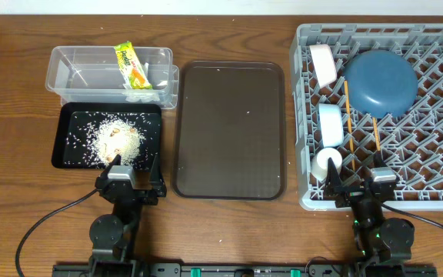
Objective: Sort waste into correct bins and load items into the dishwasher rack
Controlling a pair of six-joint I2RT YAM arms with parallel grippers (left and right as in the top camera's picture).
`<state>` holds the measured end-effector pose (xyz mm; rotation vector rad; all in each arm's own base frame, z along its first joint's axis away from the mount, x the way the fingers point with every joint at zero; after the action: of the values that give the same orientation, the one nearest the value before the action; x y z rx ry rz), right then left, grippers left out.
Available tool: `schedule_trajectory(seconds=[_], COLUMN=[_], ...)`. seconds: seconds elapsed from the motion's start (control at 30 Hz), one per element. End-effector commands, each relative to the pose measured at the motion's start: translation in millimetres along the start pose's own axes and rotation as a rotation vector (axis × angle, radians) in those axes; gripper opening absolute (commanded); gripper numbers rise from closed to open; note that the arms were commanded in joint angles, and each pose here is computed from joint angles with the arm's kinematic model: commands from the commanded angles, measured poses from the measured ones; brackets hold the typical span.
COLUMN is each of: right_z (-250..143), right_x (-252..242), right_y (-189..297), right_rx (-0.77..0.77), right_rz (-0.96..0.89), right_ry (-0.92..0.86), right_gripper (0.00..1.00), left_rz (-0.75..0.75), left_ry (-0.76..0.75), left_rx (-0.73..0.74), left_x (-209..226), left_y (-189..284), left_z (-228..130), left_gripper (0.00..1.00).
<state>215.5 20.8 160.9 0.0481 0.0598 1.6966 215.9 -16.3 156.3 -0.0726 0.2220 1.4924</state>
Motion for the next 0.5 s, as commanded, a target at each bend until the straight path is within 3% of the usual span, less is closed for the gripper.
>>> schedule_trajectory(seconds=[0.0,0.47], right_z=[0.1,0.1], right_x=[2.8,2.8], right_y=[0.2,0.2], right_rx=[-0.003,-0.003], right_rz=[0.016,0.016], right_ry=[-0.012,-0.013], right_gripper=[0.99,0.99], left_rz=[0.042,0.062], left_ry=[0.012,0.014], left_rx=[0.018,0.052], left_x=[7.7,11.9], left_y=[0.7,1.1], left_z=[-5.3,-12.5], left_gripper=[0.9,0.9])
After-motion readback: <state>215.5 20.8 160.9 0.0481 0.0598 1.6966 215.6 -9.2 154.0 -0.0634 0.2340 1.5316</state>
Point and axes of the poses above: each gripper's point midway between its finger pads, its own y axis back along the fingers, its own x axis along the line the jaws close on, z = x × y, the point moved 3 cm from there along y, back along the fingers, and after that the axes turned 4 degrees about y, right-handed, at the moved point
